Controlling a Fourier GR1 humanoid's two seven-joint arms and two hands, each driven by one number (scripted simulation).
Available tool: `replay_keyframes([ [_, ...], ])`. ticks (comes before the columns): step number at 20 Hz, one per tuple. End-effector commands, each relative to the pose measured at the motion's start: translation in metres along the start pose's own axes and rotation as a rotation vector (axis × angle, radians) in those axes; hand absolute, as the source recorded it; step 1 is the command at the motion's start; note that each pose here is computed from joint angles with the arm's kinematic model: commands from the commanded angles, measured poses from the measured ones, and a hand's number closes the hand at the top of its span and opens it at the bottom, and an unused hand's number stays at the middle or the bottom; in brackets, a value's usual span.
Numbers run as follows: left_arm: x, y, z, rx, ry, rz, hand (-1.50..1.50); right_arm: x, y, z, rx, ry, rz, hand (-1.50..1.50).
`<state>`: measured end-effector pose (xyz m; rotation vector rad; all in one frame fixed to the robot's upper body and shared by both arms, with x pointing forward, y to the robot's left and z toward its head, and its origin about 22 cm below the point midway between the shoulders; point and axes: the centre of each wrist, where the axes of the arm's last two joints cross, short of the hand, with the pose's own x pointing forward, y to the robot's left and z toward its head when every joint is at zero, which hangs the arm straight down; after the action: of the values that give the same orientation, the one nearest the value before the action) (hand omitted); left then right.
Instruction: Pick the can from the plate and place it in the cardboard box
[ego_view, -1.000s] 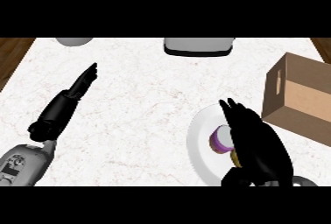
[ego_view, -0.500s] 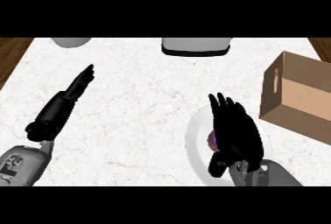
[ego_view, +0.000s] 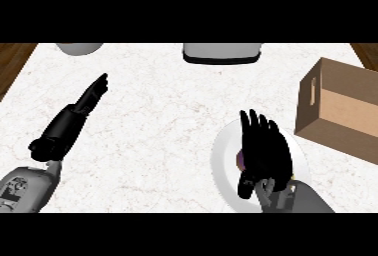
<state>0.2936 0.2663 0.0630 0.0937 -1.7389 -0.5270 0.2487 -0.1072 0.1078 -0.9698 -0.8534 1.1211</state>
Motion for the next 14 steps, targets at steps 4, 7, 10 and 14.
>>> replay_keyframes([
  [4,-0.006,0.000,-0.004,0.005,-0.012,-0.025,0.00,0.010,0.011,0.000,0.043,0.165,0.051,-1.50],
  [7,-0.011,-0.010,0.010,0.009,0.010,-0.026,0.00,0.010,0.012,0.003,0.070,0.150,0.034,-1.50],
  [10,0.002,0.016,0.007,-0.015,0.002,-0.002,0.00,0.012,0.017,-0.011,0.073,0.168,0.028,-1.50],
  [14,-0.002,0.002,0.012,0.006,0.008,0.002,0.00,0.006,0.031,-0.020,0.071,0.224,0.071,-1.50],
])
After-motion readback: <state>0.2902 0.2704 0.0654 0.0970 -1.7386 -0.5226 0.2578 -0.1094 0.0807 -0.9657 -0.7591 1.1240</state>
